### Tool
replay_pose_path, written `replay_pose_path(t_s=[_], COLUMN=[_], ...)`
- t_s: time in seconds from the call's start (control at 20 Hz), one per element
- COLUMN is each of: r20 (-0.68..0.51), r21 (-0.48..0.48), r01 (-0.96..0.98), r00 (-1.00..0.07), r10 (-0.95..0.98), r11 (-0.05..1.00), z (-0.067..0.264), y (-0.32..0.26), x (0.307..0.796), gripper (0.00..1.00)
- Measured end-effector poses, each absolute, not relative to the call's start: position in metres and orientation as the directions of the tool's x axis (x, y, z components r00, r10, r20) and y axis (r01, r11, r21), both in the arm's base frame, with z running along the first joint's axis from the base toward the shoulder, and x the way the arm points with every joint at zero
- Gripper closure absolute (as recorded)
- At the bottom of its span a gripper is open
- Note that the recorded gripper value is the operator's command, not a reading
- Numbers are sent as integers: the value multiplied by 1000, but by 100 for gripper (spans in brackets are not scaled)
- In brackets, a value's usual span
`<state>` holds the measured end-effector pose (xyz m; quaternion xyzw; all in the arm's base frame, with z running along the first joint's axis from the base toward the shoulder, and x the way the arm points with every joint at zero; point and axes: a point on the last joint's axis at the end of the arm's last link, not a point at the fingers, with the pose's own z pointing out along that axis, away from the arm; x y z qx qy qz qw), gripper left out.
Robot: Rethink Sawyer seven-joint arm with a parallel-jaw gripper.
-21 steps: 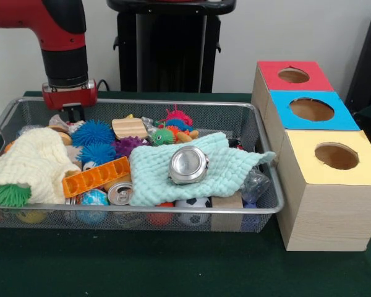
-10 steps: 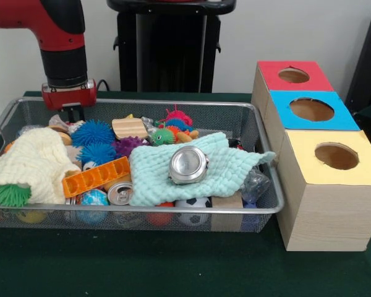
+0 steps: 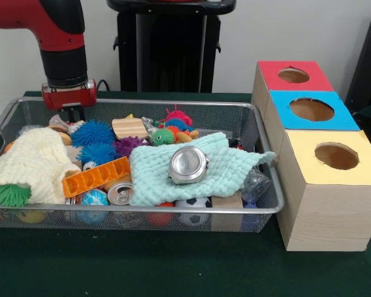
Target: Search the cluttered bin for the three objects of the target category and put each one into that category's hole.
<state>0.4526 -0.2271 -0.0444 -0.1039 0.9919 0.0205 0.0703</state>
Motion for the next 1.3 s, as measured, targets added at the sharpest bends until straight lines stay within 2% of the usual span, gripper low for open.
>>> replay_pose_path(t_s=[0.25, 0.75, 1.3], r20=[-132, -101, -150], r21=[19, -8, -62], r01=[-215, -217, -232], r00=[-969, -971, -959], r10=[-210, -217, -239], r11=[977, 976, 971], z=[-37, 27, 78], y=[-230, -223, -206], x=[455, 472, 503], gripper=[100, 100, 100])
